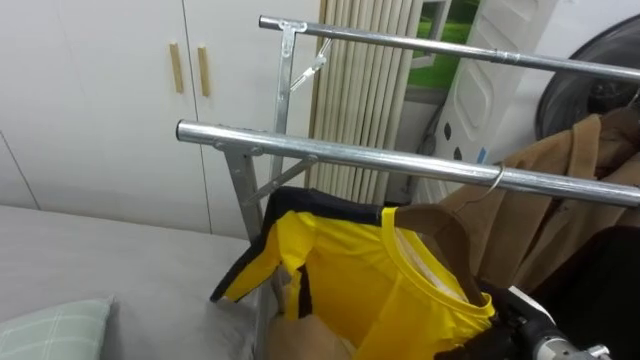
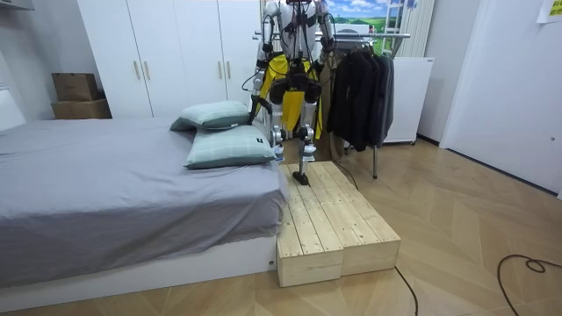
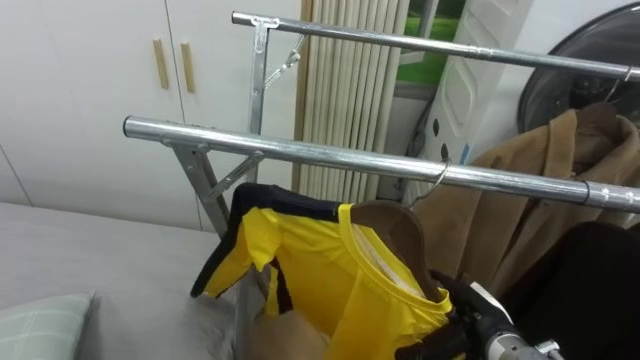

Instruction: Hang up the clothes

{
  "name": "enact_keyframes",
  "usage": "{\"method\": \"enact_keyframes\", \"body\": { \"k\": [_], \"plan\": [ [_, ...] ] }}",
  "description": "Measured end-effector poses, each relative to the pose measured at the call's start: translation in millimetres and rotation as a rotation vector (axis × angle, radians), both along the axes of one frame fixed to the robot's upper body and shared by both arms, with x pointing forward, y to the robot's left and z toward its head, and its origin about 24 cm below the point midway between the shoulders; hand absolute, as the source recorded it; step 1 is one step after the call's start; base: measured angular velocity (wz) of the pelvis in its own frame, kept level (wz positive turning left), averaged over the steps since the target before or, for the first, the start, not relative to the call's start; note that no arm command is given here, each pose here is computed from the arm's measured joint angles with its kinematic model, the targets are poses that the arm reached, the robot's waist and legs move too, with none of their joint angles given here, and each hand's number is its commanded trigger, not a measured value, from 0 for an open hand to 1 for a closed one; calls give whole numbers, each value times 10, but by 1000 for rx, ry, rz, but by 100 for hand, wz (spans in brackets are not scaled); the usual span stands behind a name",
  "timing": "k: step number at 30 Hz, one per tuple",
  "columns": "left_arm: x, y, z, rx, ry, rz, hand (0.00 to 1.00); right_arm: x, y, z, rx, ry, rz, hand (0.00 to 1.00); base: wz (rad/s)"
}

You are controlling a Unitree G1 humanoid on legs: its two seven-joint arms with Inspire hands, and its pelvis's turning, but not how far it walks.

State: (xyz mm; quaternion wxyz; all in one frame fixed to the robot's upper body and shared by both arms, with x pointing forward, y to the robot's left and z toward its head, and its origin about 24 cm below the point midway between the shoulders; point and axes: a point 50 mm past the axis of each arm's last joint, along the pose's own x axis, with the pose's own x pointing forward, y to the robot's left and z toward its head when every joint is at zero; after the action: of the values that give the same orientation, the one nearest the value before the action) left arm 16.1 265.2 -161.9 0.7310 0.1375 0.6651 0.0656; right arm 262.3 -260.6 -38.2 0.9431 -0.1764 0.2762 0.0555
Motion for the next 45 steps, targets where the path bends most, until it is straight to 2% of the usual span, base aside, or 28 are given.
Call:
{"method": "enact_keyframes", "body": {
  "k": [7, 17, 40, 45],
  "plan": [
    [-28, -3, -3, 0, 13, 1, 0, 21, -70, 142, -9, -97, -82, 0, -1],
    [-97, -25, -11, -4, 32, 10, 0, 14, -121, 279, 94, -213, -219, 0, -3],
    [-247, -47, -15, 51, 59, 22, 0, 109, -24, 685, 152, -428, -267, 0, -2],
    [-274, -48, -14, 51, 65, 23, 0, 102, -81, 712, 140, -448, -314, 0, 2]
  ]
}}
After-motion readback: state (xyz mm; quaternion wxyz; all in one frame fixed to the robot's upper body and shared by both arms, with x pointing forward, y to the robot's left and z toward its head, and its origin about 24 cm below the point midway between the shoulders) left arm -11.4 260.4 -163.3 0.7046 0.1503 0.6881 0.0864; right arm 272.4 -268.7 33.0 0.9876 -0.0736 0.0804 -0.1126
